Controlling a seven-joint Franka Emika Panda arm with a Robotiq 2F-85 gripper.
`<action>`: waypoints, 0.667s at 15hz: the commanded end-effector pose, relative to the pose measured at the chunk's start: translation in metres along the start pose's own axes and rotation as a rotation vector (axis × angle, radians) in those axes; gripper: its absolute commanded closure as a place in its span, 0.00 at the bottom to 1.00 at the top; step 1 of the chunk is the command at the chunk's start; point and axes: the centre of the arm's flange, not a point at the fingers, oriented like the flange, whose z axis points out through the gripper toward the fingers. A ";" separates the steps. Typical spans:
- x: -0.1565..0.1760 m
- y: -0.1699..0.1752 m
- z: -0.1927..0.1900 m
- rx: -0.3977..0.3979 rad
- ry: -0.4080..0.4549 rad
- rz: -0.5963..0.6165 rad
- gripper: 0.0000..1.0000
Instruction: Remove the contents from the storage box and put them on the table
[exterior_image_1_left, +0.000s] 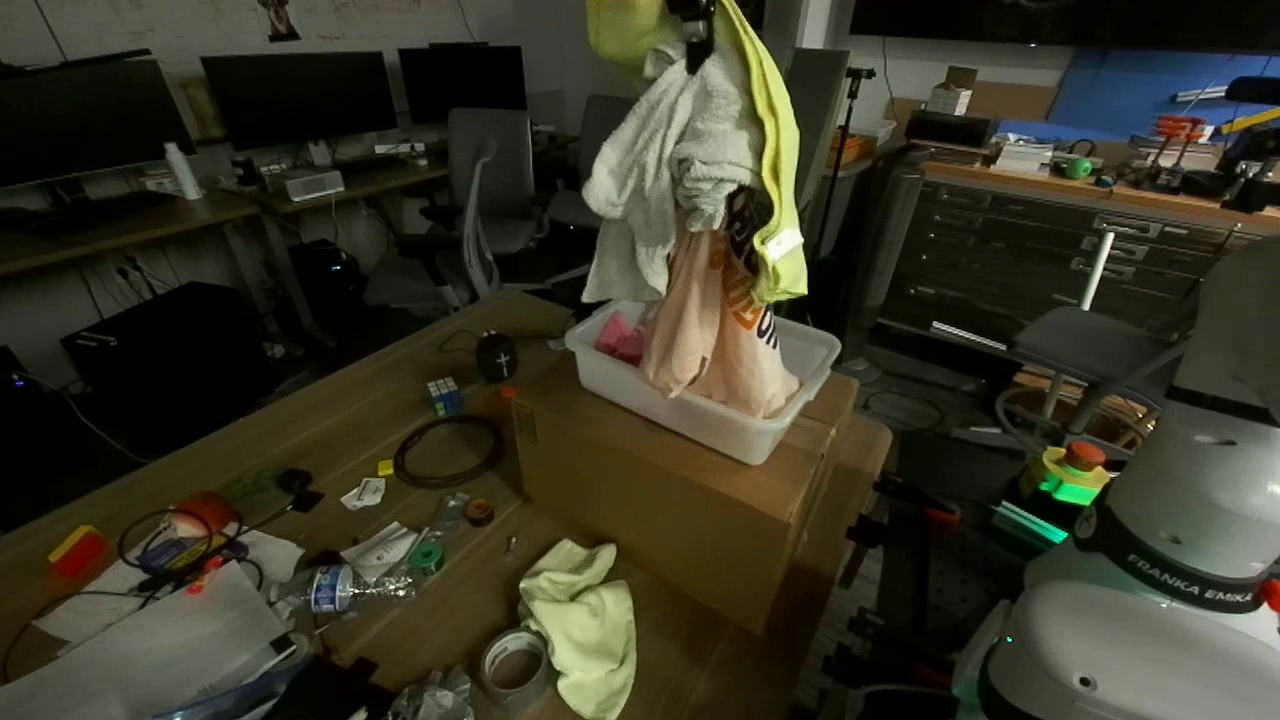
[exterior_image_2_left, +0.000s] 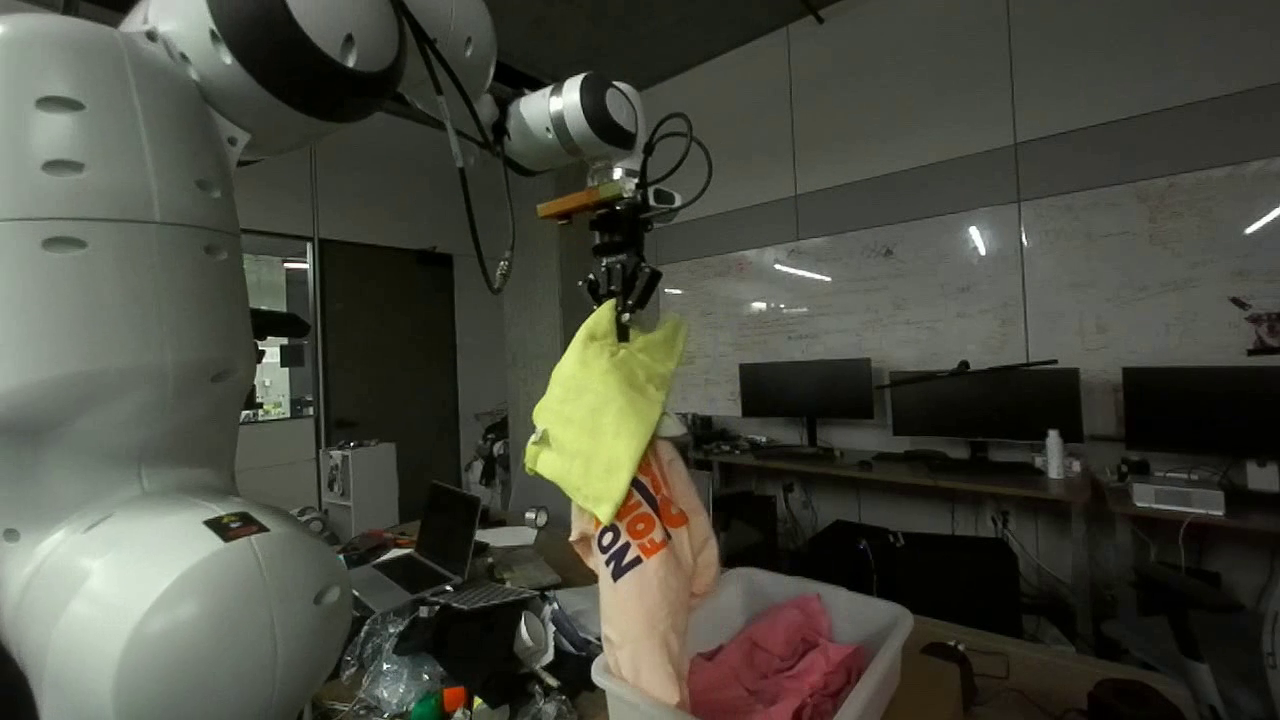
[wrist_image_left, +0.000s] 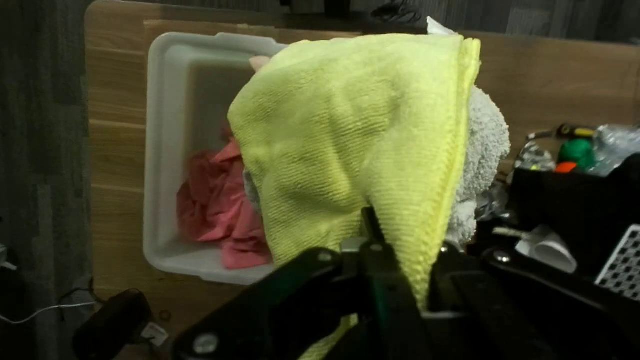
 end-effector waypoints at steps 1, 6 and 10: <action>0.034 -0.055 -0.038 0.059 -0.096 -0.167 0.97; 0.039 -0.124 -0.048 0.123 -0.192 -0.379 0.97; 0.032 -0.147 -0.065 0.229 -0.173 -0.503 0.97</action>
